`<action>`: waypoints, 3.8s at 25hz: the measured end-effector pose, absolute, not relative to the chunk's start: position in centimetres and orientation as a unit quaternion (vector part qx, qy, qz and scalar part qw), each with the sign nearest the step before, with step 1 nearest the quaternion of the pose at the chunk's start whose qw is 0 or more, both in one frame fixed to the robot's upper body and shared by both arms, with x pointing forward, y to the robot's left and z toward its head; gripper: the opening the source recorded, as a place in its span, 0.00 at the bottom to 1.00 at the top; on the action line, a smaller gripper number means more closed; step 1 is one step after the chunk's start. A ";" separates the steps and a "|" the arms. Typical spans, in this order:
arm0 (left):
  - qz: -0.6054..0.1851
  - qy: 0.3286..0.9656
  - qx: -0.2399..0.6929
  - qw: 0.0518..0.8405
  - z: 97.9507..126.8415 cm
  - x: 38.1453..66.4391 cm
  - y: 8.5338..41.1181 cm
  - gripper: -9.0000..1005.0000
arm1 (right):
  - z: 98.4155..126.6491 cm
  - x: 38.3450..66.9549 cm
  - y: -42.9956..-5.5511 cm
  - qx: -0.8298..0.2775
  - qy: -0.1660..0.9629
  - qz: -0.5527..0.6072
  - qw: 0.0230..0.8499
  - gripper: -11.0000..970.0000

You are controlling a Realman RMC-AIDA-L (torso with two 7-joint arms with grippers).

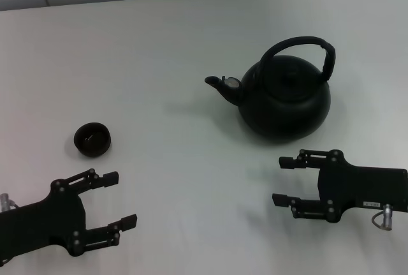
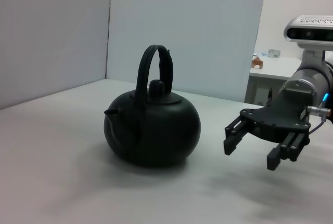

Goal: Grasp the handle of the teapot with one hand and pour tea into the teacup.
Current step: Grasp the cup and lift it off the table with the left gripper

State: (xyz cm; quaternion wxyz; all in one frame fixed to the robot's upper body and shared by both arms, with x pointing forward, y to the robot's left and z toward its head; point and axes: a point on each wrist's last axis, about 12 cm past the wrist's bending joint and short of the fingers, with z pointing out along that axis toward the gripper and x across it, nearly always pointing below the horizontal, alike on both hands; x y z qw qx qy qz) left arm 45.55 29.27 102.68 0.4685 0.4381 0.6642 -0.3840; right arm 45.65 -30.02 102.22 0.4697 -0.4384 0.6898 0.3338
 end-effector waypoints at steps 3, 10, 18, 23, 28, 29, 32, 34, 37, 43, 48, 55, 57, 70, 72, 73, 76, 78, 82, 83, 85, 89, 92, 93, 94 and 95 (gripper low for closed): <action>-0.384 0.664 0.438 0.469 102.7 45.6 29.2 0.81 | 102.3 45.7 -30.0 -0.440 0.688 0.336 0.470 0.65; -0.382 0.664 0.441 0.468 102.7 45.9 29.1 0.81 | 102.4 45.7 -30.1 -0.439 0.687 0.337 0.471 0.81; -0.381 0.668 0.440 0.464 102.8 46.0 29.2 0.81 | 102.4 45.7 -30.1 -0.435 0.688 0.335 0.475 0.81; -0.382 0.668 0.439 0.463 102.7 45.9 29.2 0.81 | 102.4 45.8 -30.0 -0.435 0.687 0.335 0.476 0.81; -0.380 0.668 0.434 0.470 102.6 45.7 29.2 0.81 | 102.4 45.7 -30.0 -0.433 0.687 0.334 0.478 0.81; -0.380 0.668 0.434 0.470 102.6 45.7 29.2 0.81 | 102.4 45.7 -30.0 -0.433 0.687 0.334 0.478 0.81; -0.364 0.674 0.392 0.510 102.9 46.2 29.7 0.81 | 102.4 45.7 -30.1 -0.430 0.688 0.334 0.480 0.81; -0.340 0.678 0.350 0.550 103.1 46.6 30.4 0.81 | 102.5 45.6 -30.2 -0.428 0.688 0.334 0.482 0.81; -0.304 0.677 0.307 0.595 103.1 46.6 31.3 0.81 | 102.5 45.6 -30.2 -0.426 0.687 0.334 0.484 0.81; -0.283 0.673 0.286 0.621 103.0 46.3 31.6 0.81 | 102.5 45.5 -30.4 -0.422 0.689 0.332 0.487 0.81; -0.272 0.678 0.296 0.616 102.5 46.4 31.4 0.81 | 102.5 45.5 -30.4 -0.422 0.689 0.332 0.487 0.81; -0.219 0.724 0.328 0.566 100.3 46.6 31.3 0.81 | 102.5 45.5 -30.4 -0.422 0.689 0.332 0.487 0.81; -0.211 0.731 0.329 0.559 100.0 46.7 31.3 0.81 | 102.5 45.5 -30.5 -0.422 0.689 0.332 0.487 0.81; -0.214 0.730 0.337 0.554 100.0 47.9 30.3 0.81 | 102.5 45.6 -30.4 -0.421 0.689 0.334 0.486 0.81; -0.212 0.733 0.341 0.549 100.0 48.2 30.0 0.81 | 102.5 45.6 -30.4 -0.420 0.690 0.334 0.486 0.81; -0.210 0.734 0.344 0.546 99.9 48.5 29.9 0.81 | 102.6 45.6 -30.4 -0.420 0.690 0.334 0.486 0.81; -0.208 0.737 0.347 0.541 99.8 49.0 29.5 0.80 | 102.6 45.7 -30.4 -0.421 0.689 0.333 0.487 0.81; -0.208 0.737 0.347 0.541 99.8 49.0 29.5 0.80 | 102.6 45.7 -30.4 -0.420 0.689 0.333 0.487 0.81; -0.209 0.737 0.349 0.540 99.9 49.6 29.0 0.80 | 102.6 45.7 -30.4 -0.421 0.689 0.333 0.487 0.81; -0.209 0.737 0.350 0.540 99.9 49.8 28.9 0.80 | 102.6 45.7 -30.4 -0.421 0.689 0.334 0.487 0.81; -0.209 0.737 0.350 0.540 99.9 49.8 28.9 0.80 | 102.7 45.7 -30.4 -0.421 0.688 0.334 0.488 0.81; -0.209 0.738 0.348 0.539 99.9 50.1 28.6 0.80 | 102.7 45.8 -30.4 -0.421 0.687 0.334 0.489 0.81; -0.210 0.739 0.348 0.538 99.9 50.0 28.6 0.80 | 102.8 45.8 -30.4 -0.419 0.686 0.336 0.491 0.81; -0.212 0.740 0.346 0.537 99.8 49.9 28.5 0.80 | 102.8 45.7 -30.4 -0.418 0.685 0.336 0.492 0.81; -0.212 0.740 0.346 0.537 99.8 49.9 28.5 0.80 | 102.8 45.7 -30.4 -0.418 0.685 0.337 0.492 0.81; -0.212 0.740 0.345 0.537 99.8 49.9 28.5 0.80 | 102.8 45.7 -30.5 -0.417 0.685 0.337 0.492 0.81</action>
